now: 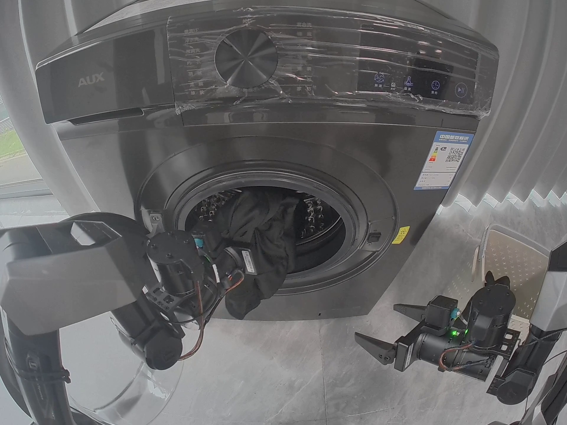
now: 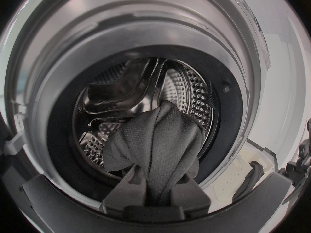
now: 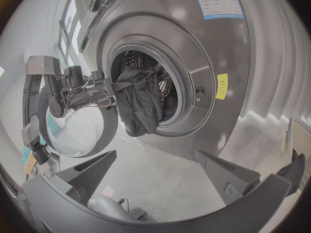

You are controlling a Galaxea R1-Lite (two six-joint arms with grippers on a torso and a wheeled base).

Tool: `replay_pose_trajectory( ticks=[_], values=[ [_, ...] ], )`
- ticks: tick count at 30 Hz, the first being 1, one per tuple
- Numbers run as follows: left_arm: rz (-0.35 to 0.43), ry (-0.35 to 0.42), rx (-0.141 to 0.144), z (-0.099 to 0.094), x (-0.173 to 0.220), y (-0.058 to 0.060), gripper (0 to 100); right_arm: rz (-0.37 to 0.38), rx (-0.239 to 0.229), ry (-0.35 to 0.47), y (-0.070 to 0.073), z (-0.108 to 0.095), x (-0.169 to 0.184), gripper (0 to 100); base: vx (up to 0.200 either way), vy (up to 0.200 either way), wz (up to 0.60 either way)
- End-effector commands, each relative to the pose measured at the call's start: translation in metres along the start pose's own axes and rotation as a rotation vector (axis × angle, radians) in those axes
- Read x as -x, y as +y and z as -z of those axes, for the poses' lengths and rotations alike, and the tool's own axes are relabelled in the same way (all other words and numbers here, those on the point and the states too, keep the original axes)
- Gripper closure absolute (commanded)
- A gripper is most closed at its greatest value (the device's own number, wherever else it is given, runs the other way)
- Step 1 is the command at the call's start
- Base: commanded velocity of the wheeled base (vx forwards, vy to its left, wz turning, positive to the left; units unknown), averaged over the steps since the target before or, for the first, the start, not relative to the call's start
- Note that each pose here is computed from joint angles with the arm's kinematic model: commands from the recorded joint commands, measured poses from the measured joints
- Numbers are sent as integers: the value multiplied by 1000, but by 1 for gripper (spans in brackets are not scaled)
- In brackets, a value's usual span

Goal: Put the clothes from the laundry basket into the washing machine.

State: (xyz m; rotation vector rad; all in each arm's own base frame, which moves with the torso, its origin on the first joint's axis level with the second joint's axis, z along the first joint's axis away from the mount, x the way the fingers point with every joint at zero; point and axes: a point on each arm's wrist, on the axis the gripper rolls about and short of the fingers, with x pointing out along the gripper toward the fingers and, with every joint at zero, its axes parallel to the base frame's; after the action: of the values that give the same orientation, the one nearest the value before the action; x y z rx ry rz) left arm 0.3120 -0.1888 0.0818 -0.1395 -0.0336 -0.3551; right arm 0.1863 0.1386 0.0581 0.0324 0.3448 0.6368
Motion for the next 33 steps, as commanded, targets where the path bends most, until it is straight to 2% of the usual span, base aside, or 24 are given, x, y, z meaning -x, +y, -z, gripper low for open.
replay_pose_trajectory(
  ticks=[1,6,8,12,16,19,23,27,30,33],
  values=[
    [27,-25,13,13,-24,-5,100,-1,0,7,0,1,-1,0,0,0,0],
    [24,-42,25,32,-49,-6,100,-1,0,7,0,1,-1,0,0,0,0],
    [28,-57,37,34,-59,-9,100,-1,0,7,0,1,-1,0,0,0,0],
    [27,-37,37,32,-69,-12,100,1,-1,7,0,1,-1,0,0,0,0],
    [-15,-47,38,33,-82,-14,100,1,-1,8,0,2,-1,0,0,0,0],
    [-69,-71,37,41,-102,-13,100,1,-1,8,0,2,-1,0,0,0,0],
    [-73,-91,39,46,-119,-12,100,-1,0,9,0,2,-1,0,0,0,0],
    [-84,-97,39,50,-131,-8,100,1,-1,8,0,2,-1,0,0,0,0],
    [-118,-145,37,53,-157,5,100,-1,-1,9,0,2,-1,0,0,0,0],
    [-151,-220,22,46,-174,14,100,1,-1,8,-1,2,-1,0,0,0,0]
  ],
)
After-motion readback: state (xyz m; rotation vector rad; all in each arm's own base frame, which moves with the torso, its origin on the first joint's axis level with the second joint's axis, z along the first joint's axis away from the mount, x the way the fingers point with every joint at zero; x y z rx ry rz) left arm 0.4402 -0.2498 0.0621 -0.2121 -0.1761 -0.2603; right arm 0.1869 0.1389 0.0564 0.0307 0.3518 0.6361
